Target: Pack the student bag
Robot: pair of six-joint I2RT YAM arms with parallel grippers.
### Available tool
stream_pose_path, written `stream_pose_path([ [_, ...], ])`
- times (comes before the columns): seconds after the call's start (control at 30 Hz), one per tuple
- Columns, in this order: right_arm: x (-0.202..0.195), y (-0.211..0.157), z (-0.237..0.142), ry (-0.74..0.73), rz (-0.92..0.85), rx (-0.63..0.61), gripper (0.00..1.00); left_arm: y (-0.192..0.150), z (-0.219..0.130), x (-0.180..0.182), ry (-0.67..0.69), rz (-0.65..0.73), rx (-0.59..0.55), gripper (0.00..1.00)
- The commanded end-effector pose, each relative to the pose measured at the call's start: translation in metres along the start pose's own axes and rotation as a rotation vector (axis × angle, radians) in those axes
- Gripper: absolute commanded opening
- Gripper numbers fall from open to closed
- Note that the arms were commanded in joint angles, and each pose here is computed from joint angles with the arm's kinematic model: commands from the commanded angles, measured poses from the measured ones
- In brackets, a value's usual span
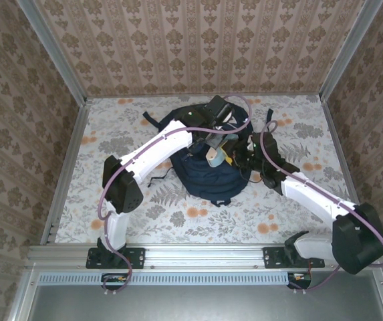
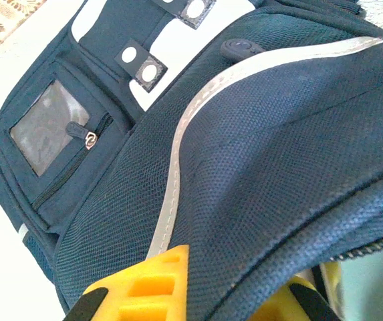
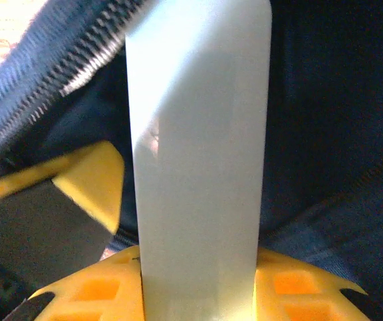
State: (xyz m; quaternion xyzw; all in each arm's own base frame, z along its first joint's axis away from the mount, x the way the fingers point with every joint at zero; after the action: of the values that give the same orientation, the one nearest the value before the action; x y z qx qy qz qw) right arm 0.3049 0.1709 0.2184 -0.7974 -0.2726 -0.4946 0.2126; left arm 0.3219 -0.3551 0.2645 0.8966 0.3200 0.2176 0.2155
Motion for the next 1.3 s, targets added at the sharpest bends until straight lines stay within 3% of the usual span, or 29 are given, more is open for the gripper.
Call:
stream_pose_path([
  [0.0,0.029,0.019,0.007,0.091,-0.024,-0.101,0.31,0.035,-0.061,0.008,-0.065,-0.093,-0.234,0.03],
  [0.2,0.022,0.057,0.022,0.088,-0.018,-0.204,0.30,0.037,-0.063,0.006,-0.130,-0.121,-0.248,0.03],
  [0.37,0.027,0.063,0.035,0.078,-0.022,-0.163,0.32,0.039,-0.057,0.010,-0.226,-0.195,-0.263,0.00],
  [0.47,0.023,0.056,0.044,0.076,0.003,-0.091,0.39,0.039,-0.052,0.015,-0.240,-0.226,-0.267,0.00],
  [0.6,0.011,0.051,0.039,0.041,0.046,-0.048,0.58,0.036,-0.048,0.020,-0.243,-0.246,-0.256,0.00],
  [0.8,0.000,0.048,0.014,-0.013,0.089,-0.034,0.65,0.031,-0.045,0.025,-0.242,-0.256,-0.243,0.00],
  [0.93,-0.003,0.043,-0.008,-0.051,0.060,-0.065,0.61,0.031,-0.043,0.026,-0.246,-0.259,-0.244,0.00],
  [1.17,-0.006,0.038,0.001,-0.084,0.021,-0.028,0.30,0.031,-0.045,0.024,-0.267,-0.256,-0.251,0.00],
  [1.27,-0.001,0.034,0.007,-0.134,-0.048,-0.056,0.25,0.032,-0.047,0.023,-0.282,-0.253,-0.257,0.00],
])
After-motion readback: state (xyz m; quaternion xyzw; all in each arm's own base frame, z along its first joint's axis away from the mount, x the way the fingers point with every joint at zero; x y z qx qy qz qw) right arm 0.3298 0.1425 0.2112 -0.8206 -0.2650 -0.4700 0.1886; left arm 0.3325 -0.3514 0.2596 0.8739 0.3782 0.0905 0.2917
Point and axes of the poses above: each hand's point on the last joint's axis, 136 mm out from that joint toward the fingers, its own z axis out along the fingers, its own x axis along the line the jaws close on, y = z × x, the point moved 6 cm from there along -z, back along the fingers, and after that the axes turned 8 degrees about z, right-handed, at the moved point
